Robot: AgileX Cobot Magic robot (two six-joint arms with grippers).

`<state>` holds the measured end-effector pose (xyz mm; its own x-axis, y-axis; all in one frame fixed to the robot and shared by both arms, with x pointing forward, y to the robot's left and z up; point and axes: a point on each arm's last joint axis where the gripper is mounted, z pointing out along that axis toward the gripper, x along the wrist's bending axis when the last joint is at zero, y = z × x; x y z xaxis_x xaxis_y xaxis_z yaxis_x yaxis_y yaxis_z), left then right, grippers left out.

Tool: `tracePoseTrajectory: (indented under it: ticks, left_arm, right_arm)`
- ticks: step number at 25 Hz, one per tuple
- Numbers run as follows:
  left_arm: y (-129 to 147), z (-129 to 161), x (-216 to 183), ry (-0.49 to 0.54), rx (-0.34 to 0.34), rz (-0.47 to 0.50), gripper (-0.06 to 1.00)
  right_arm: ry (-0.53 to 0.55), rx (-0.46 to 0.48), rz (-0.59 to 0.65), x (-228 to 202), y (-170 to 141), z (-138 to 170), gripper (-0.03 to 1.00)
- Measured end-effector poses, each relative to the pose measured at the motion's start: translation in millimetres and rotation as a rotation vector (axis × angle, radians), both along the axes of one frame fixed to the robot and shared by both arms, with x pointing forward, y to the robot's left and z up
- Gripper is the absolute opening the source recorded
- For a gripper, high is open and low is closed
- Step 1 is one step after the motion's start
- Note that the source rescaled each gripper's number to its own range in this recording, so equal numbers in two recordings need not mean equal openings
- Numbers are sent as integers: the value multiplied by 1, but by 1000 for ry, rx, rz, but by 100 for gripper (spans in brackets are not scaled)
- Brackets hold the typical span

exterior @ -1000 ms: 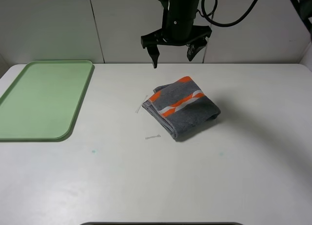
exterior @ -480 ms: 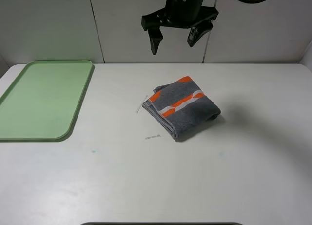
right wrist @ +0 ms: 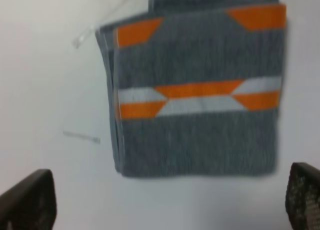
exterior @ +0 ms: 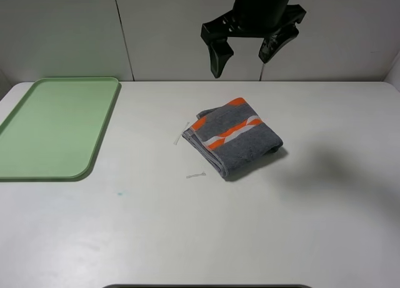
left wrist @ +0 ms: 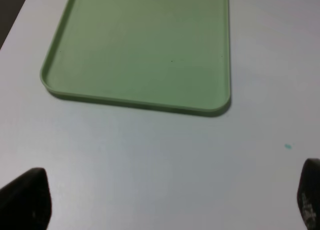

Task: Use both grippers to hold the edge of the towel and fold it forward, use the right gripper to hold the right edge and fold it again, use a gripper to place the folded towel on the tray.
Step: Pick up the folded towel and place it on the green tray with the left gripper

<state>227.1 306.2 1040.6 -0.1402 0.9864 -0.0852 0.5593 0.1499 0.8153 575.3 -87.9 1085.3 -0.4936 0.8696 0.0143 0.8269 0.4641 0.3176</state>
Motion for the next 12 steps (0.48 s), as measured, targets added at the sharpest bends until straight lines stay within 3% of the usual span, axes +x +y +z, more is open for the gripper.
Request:
tracePoseTrajectory:
  ticks: [12]
  left_arm:
    - [0,0,0,0,0,0,100]
  right_arm:
    - [26,-17,3,-75,-47,15,100]
